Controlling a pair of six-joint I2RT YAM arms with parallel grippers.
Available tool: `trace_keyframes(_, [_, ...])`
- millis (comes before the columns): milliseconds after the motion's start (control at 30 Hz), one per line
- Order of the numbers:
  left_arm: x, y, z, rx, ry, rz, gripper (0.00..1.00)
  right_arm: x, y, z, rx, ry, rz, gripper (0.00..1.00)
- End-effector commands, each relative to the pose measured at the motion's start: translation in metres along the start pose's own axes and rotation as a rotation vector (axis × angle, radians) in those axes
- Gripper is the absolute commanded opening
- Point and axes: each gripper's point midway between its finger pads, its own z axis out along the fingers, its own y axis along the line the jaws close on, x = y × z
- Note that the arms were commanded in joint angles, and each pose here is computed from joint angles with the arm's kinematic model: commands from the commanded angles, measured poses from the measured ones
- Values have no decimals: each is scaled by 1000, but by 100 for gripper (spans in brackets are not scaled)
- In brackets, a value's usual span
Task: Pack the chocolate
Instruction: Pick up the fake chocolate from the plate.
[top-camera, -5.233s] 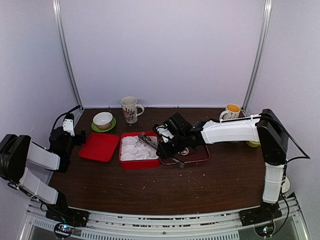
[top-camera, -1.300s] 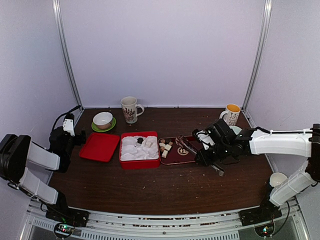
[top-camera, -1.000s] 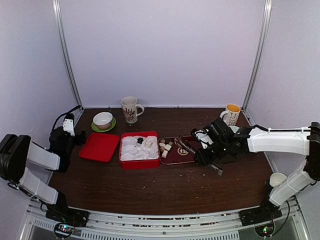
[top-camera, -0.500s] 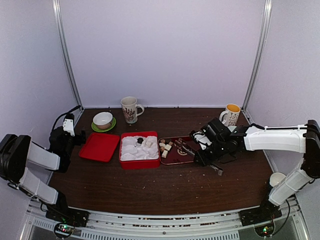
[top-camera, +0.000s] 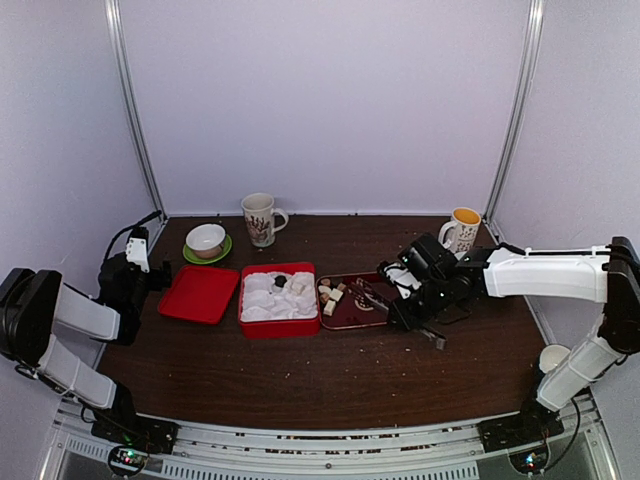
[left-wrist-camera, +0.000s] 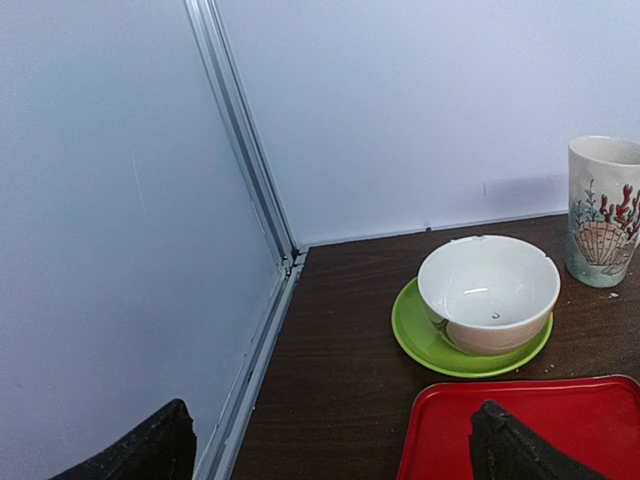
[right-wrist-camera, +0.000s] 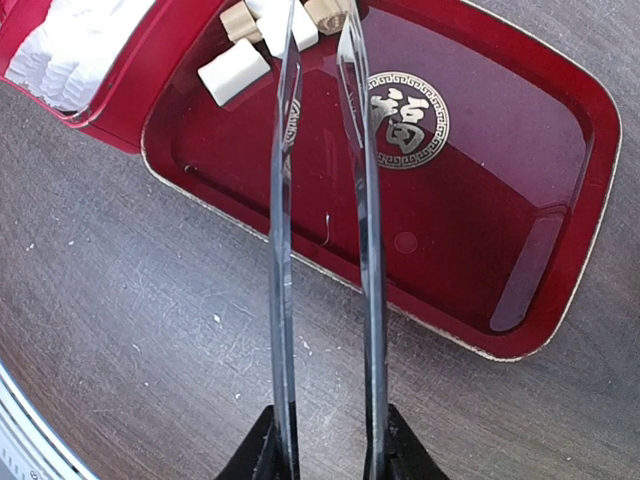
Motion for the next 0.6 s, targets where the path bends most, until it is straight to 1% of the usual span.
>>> trace_keyframes(0, [-7,2,-1,-3,-33,1,98,-10,-5,-4,26,-20,-4,30])
trace_keyframes(567, [-8,2,-1,-2,-34,1,98,-7,-8,1,49,21,-16,30])
